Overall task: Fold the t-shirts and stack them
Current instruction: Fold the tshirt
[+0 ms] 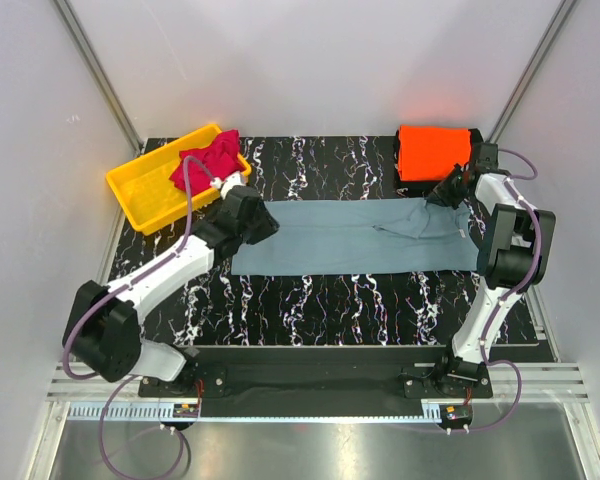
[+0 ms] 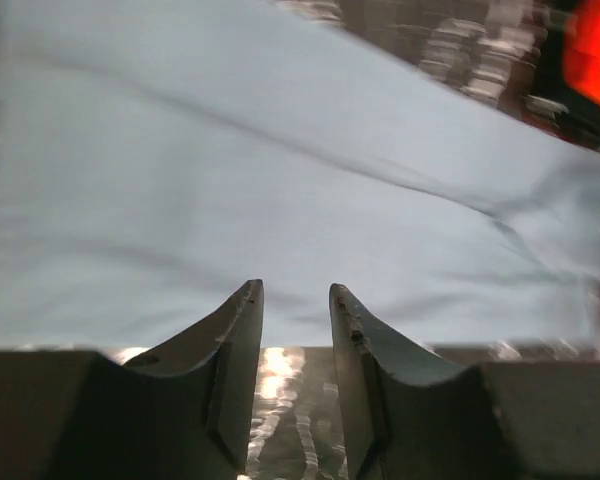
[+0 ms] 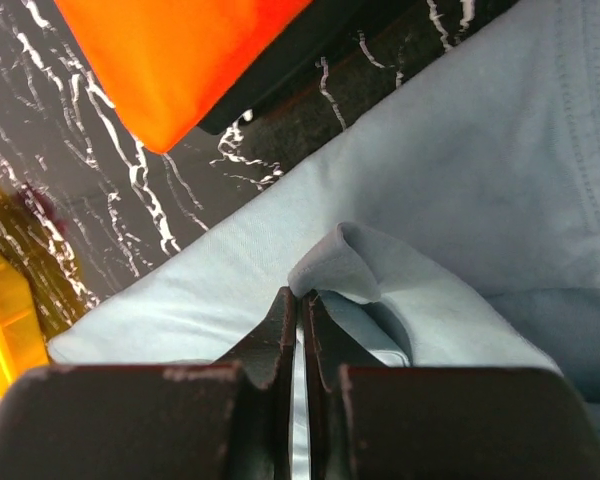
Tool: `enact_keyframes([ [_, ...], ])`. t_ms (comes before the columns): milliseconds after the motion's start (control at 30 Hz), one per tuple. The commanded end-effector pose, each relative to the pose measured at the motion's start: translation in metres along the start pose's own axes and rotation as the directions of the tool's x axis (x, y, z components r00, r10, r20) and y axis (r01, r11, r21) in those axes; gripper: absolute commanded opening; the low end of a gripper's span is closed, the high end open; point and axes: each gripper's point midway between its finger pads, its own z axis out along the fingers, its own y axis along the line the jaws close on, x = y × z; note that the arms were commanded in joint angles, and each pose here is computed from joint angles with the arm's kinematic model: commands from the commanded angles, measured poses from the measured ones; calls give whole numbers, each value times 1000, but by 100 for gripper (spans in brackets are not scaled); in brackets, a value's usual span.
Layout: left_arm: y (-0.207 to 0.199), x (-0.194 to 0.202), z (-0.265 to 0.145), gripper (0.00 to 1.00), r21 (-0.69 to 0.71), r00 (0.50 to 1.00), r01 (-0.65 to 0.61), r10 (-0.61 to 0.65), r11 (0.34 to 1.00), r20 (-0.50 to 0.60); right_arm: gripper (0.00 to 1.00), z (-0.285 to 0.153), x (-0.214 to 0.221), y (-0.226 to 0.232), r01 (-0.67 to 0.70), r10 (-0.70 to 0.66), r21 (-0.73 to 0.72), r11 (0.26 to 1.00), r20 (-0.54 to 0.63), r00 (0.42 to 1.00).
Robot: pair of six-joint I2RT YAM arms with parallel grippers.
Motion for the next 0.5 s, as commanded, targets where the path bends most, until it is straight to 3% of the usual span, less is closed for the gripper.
enact_keyframes([
  [0, -110, -21, -23, 38, 442, 994, -110, 88, 890, 69, 5, -16, -12, 29, 49, -45, -94, 994, 43, 998],
  [133, -158, 25, 1, 41, 537, 969, -204, 246, 819, -7, 4, -22, -7, 43, 54, -47, -171, 984, 47, 998],
  [200, -187, 33, 3, 45, 583, 954, -248, 300, 773, 8, 5, -22, -4, 48, 45, -40, -202, 978, 28, 999],
  [233, -187, 50, 23, 45, 584, 936, -279, 353, 762, -13, 5, -22, -1, 49, 36, -34, -214, 976, 14, 999],
  [267, -212, 52, 17, 45, 633, 923, -306, 385, 711, 13, 5, -21, 0, 49, 30, -29, -215, 976, 9, 1000],
  [400, -233, 86, 55, 46, 637, 807, -491, 585, 594, 77, 6, -25, 5, 50, 21, -22, -224, 974, -4, 1000],
  [467, -247, 83, 58, 47, 623, 774, -550, 620, 557, 130, 6, -30, 6, 51, 21, -21, -225, 974, 2, 1000],
])
